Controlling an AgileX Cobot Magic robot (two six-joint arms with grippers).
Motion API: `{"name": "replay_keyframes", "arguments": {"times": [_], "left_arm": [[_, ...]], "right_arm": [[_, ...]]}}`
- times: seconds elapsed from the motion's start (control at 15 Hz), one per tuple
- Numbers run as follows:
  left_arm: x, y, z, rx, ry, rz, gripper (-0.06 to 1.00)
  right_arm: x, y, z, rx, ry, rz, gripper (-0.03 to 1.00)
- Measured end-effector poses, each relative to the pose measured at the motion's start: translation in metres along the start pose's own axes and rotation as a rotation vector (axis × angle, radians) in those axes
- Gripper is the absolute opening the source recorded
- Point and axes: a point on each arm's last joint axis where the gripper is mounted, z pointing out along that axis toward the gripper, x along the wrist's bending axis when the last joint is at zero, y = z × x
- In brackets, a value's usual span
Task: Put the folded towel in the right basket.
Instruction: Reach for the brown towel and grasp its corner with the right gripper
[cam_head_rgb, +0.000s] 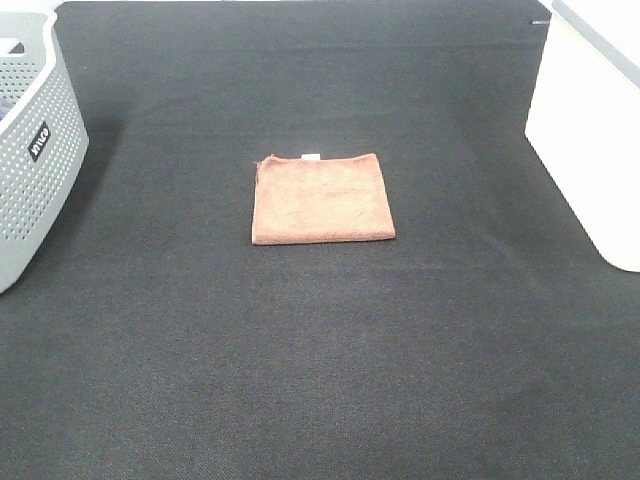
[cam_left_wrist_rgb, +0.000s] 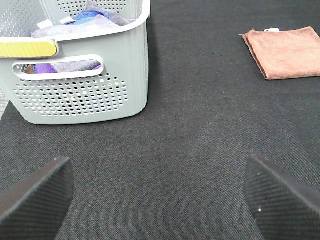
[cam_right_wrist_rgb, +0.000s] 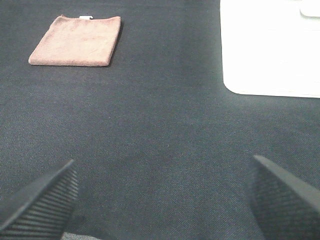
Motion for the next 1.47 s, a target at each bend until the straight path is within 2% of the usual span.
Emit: {"name": "replay_keyframes", "arguments": {"times": [1.47], "left_arm": [[0.0000, 0.0000, 0.0000, 0.000, 0.000, 0.000, 0.87]], "right_arm": [[0.0000, 0.0000, 0.0000, 0.000, 0.000, 0.000, 0.85]]}}
